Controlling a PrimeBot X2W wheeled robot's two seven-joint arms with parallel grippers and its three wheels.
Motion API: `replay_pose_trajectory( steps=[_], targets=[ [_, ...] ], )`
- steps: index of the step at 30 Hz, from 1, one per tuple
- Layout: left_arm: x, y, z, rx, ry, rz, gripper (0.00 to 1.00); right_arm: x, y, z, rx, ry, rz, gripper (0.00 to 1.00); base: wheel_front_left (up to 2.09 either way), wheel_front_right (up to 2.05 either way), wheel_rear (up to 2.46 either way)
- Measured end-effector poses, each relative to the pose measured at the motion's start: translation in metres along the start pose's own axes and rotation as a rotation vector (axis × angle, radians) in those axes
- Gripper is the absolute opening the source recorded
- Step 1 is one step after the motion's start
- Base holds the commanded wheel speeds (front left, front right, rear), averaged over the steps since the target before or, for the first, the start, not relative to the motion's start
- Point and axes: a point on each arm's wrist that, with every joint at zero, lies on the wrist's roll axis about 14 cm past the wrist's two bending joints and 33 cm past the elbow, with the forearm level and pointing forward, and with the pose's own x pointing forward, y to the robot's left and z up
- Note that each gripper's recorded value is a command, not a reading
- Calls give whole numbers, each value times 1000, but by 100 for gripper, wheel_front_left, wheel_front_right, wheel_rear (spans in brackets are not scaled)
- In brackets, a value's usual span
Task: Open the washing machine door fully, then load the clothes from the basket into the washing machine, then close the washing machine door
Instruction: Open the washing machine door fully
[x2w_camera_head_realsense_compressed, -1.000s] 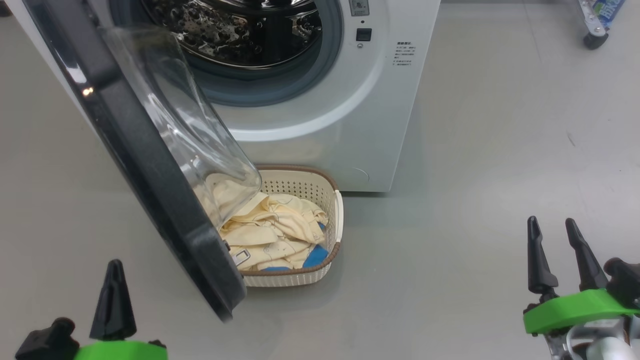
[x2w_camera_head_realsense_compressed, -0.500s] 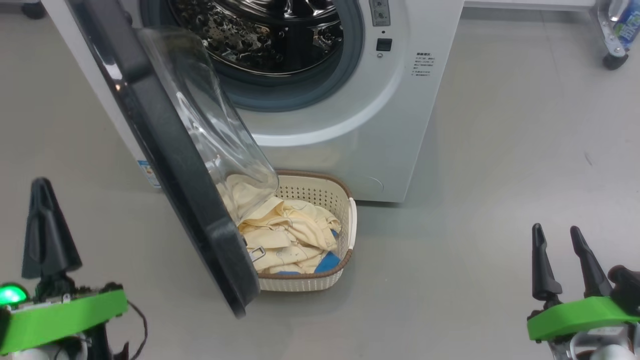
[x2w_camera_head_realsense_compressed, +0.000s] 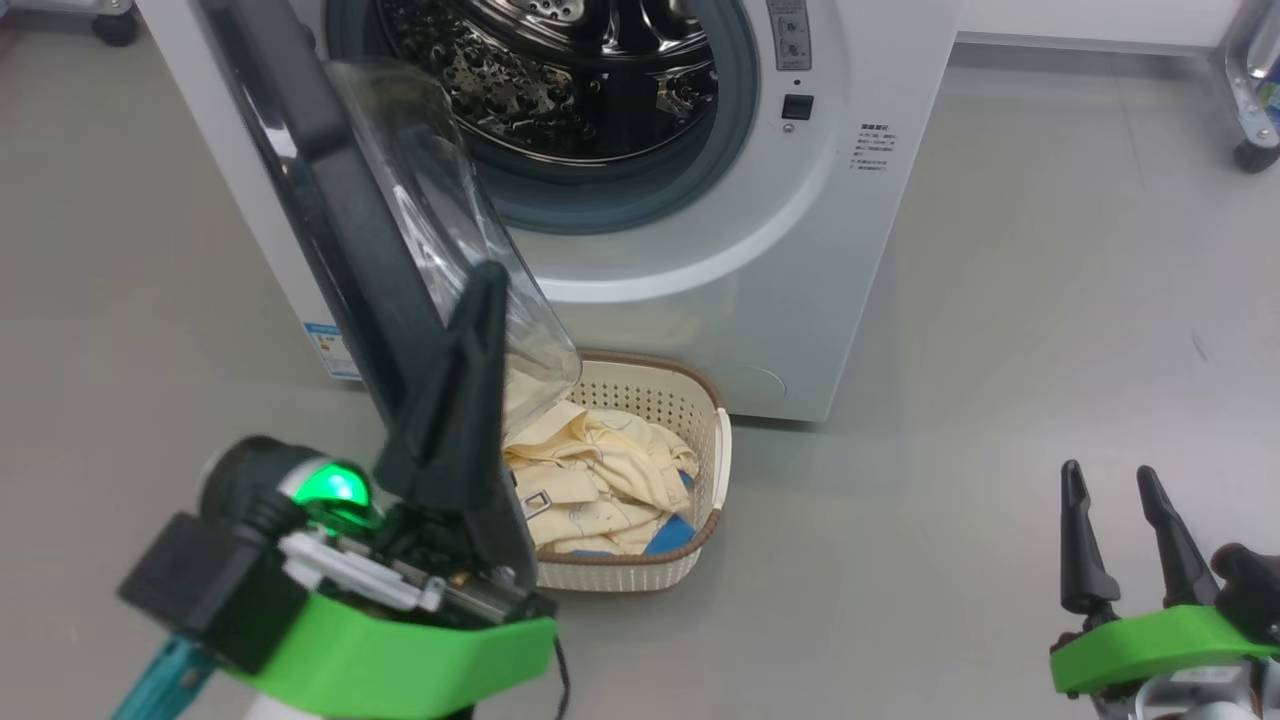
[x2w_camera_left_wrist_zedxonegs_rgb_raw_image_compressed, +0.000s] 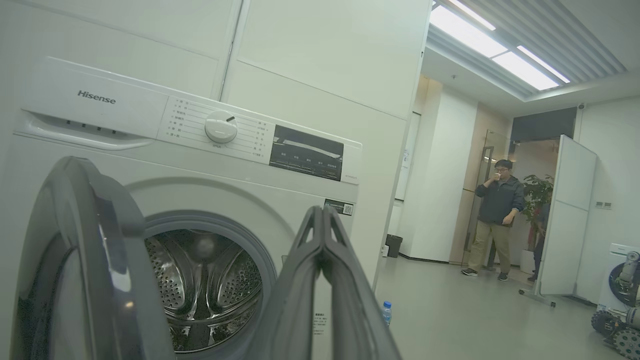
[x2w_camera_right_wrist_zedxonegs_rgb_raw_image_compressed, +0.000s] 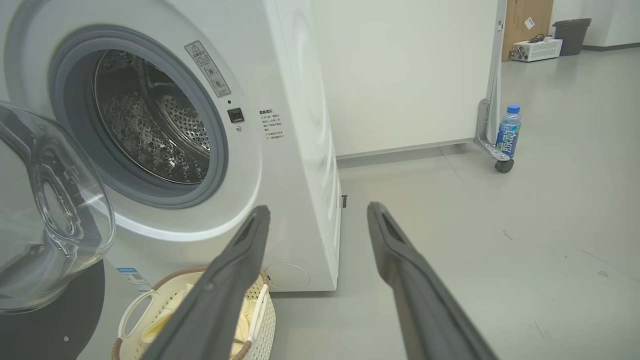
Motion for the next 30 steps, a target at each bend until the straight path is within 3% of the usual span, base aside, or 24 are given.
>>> replay_pose_trajectory(
  steps=[5,15,30],
  targets=[
    [-13,-23,-47,-139,167,7,0,-2,0,-2,6,5,-7,100,0,0,0],
    [-46,-39,-110,-270,399,64,0,0,-6,-8,8,23,-24,100,0,0,0],
    [-89,-20,-169,-259,583,195,0,8,-3,-21,13,58,-13,100,0,0,0]
  ],
)
